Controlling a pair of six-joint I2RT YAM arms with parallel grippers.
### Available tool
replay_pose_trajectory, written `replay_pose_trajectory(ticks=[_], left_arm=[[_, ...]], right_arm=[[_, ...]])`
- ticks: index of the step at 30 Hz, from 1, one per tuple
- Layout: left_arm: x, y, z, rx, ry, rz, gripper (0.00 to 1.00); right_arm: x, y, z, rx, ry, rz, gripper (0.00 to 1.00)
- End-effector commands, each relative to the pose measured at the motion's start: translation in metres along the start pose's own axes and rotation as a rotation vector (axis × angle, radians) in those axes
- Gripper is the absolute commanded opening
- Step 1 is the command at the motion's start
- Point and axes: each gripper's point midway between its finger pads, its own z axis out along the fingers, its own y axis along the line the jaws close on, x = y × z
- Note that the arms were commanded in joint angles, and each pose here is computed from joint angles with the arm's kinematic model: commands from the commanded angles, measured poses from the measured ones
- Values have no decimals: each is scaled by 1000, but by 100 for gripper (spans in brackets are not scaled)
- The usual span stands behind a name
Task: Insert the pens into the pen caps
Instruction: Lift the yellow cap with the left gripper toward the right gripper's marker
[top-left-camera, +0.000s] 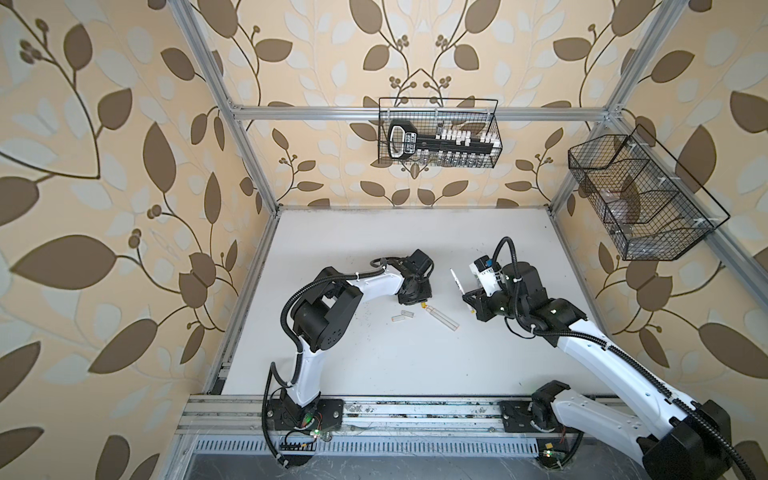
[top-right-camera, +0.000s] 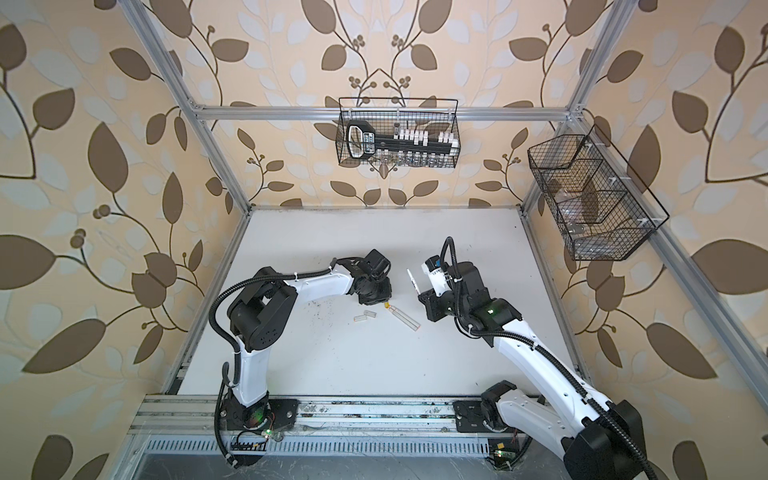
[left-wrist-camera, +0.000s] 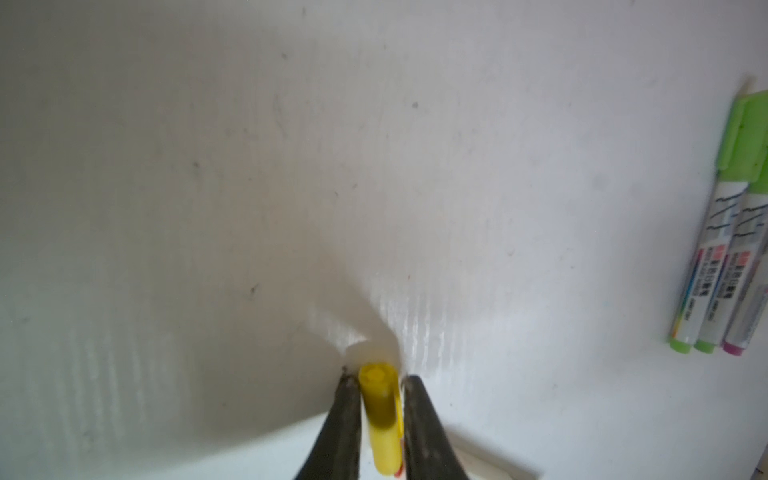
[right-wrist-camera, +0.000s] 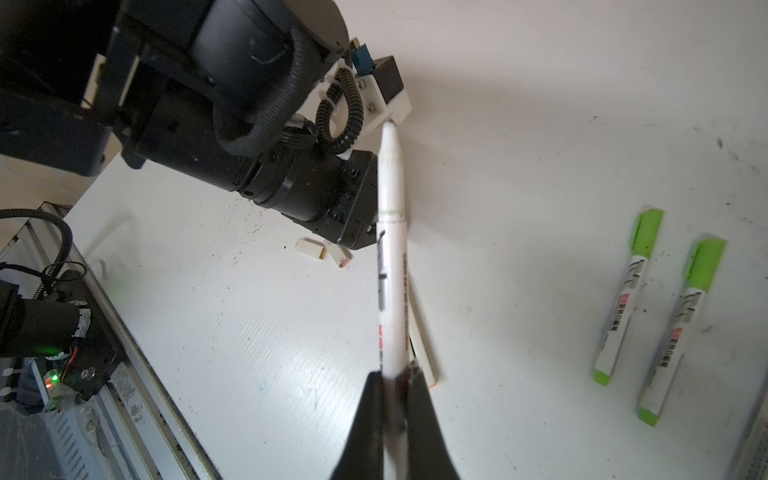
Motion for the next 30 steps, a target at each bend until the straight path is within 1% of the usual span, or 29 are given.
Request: replay_pose_trajectory(ticks=[1,6,9,22,25,30], left_arm=[[46,56,28,-189,138,-9,15],[45,54,26,-158,121,-12,11],[40,57,20,-131,95,-18,11],[5,107,-25,-99,16,-74,11],[0,117,-33,-90,-1,-90,12],[-11,128,-44,-90,-18,-66,12]], right_arm=[[7,-1,-1,3,16,6,4],[8,-2,0,6,19,6,4],[9,-1,0,4,22,6,4],[12,1,5,-2,38,0,4],[10,8,6,-25,36,-21,4],[14,22,11,-58,55,-63,4]])
